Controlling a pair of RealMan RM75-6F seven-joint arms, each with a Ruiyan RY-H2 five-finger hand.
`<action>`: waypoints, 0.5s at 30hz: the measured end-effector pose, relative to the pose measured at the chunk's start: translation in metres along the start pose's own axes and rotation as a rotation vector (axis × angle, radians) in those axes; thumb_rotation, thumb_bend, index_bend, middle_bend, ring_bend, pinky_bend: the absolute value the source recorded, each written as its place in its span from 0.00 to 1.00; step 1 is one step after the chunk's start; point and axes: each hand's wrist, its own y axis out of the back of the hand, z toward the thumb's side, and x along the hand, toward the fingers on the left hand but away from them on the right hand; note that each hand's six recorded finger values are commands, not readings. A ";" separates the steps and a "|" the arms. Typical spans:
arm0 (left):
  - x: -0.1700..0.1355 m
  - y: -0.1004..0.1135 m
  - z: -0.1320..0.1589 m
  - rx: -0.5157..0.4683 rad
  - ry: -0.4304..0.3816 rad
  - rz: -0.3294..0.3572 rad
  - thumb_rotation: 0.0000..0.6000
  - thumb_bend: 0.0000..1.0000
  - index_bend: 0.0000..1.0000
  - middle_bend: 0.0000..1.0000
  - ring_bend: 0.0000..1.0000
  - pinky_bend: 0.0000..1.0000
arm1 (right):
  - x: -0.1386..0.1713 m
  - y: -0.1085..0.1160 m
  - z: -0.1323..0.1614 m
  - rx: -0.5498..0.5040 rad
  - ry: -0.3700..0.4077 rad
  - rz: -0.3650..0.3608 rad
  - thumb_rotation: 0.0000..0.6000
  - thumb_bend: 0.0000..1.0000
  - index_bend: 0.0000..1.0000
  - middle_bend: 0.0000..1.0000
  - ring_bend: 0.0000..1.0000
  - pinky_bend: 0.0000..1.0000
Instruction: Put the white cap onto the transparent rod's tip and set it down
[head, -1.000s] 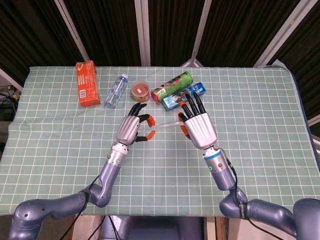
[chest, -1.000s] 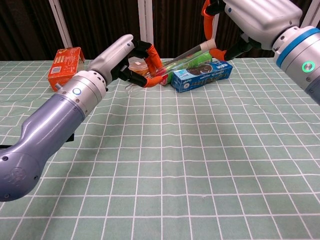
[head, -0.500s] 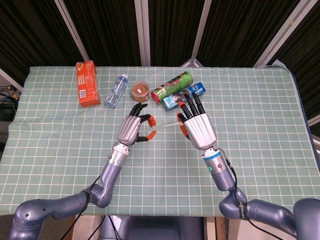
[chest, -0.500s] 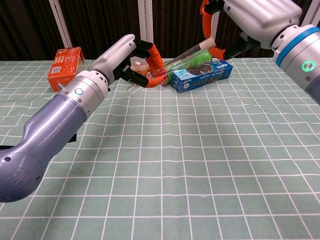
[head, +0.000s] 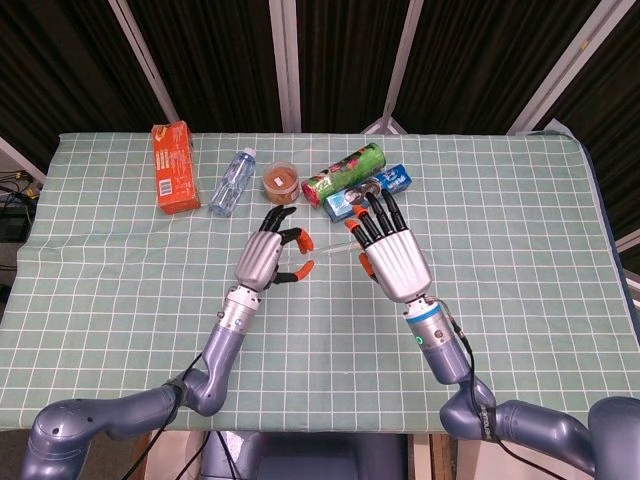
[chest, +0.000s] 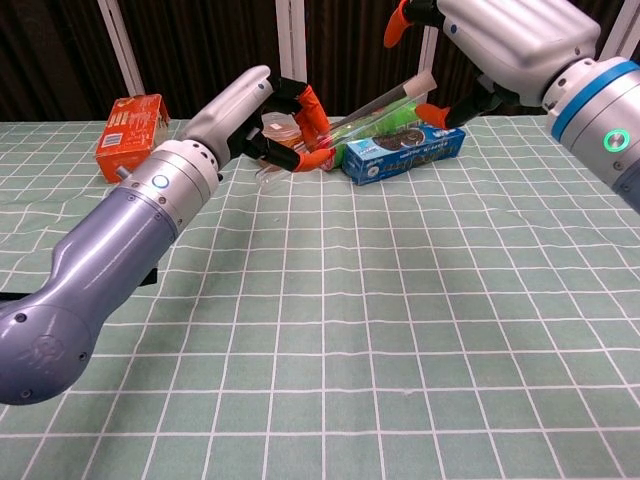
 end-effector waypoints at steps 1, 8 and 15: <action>0.000 0.001 0.000 -0.006 0.003 0.007 1.00 0.79 0.56 0.57 0.11 0.00 | 0.000 0.000 0.000 -0.001 -0.001 0.001 1.00 0.34 0.29 0.22 0.08 0.00; 0.002 0.005 -0.002 -0.049 0.037 0.045 1.00 0.79 0.56 0.57 0.11 0.00 | 0.005 -0.002 -0.003 -0.009 -0.012 0.011 1.00 0.34 0.22 0.18 0.08 0.00; -0.003 0.006 -0.004 -0.036 0.025 0.039 1.00 0.79 0.56 0.57 0.11 0.00 | 0.008 -0.005 -0.013 -0.067 -0.078 0.047 1.00 0.34 0.13 0.13 0.05 0.00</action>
